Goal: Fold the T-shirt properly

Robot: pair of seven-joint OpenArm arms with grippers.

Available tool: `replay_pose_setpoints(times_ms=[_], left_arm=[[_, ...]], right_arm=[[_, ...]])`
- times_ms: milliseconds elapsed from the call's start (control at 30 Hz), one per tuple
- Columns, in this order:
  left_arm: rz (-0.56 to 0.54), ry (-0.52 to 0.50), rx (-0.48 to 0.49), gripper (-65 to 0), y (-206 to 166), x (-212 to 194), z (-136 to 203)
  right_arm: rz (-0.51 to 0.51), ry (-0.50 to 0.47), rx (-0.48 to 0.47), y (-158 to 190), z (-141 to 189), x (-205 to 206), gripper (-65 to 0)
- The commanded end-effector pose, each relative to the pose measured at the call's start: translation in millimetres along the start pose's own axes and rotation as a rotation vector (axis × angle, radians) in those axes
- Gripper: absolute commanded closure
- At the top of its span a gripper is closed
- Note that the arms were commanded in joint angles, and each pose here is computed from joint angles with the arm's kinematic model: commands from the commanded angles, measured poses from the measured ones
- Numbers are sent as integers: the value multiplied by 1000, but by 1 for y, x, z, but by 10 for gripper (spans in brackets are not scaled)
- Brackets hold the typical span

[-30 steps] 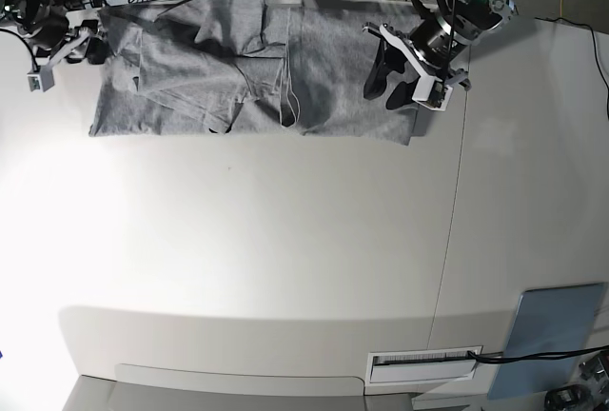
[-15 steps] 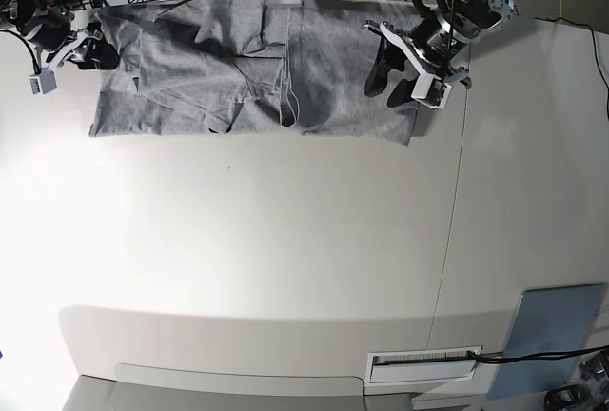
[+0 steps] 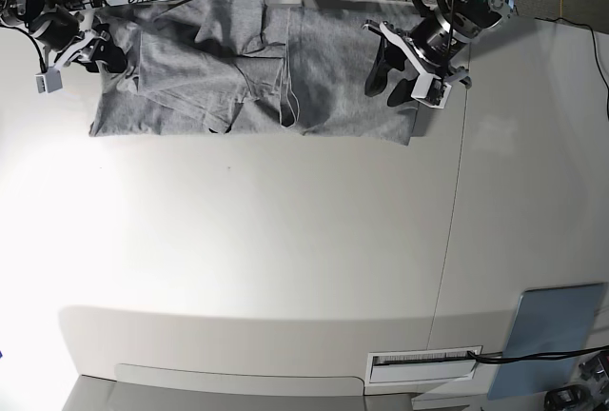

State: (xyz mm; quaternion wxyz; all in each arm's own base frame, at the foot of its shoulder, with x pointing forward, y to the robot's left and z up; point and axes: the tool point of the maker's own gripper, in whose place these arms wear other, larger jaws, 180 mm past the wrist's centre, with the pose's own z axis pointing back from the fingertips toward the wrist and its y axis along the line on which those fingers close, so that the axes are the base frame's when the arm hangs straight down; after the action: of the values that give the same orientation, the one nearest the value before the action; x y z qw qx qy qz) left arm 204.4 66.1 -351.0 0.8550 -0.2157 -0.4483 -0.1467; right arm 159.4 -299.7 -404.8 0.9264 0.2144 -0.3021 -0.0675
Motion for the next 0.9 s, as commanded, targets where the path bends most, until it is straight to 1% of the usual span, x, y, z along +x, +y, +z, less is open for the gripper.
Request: replay_pose_setpoints(times_ms=[0, 200, 267, 467, 600, 800, 867], left_arm=[[-5, -48, -10, -245, -3, 12, 2], [-5, -48, -11, -245, -3, 12, 2], [-5, -48, -11, -245, -3, 12, 2], [-6, -48, -10, -245, -3, 12, 2], [-12, -42, -7, -245, -2, 11, 2], [-48, -13, 16, -245, 2, 6, 2], [-47, -13, 16, -245, 2, 6, 2]], right_arm=[[19, 34, -19, -4, 3, -4, -324], [19, 39, -19, -4, 3, -5, -324], [33, 48, -9, -3, 3, -6, -324], [24, 29, 11, 1, 4, 0, -324], [28, 55, 12, 1, 3, -2, -324], [-8, 36, 63, 10, 4, 2, -324], [-9, 37, 65, 10, 4, 1, -324]])
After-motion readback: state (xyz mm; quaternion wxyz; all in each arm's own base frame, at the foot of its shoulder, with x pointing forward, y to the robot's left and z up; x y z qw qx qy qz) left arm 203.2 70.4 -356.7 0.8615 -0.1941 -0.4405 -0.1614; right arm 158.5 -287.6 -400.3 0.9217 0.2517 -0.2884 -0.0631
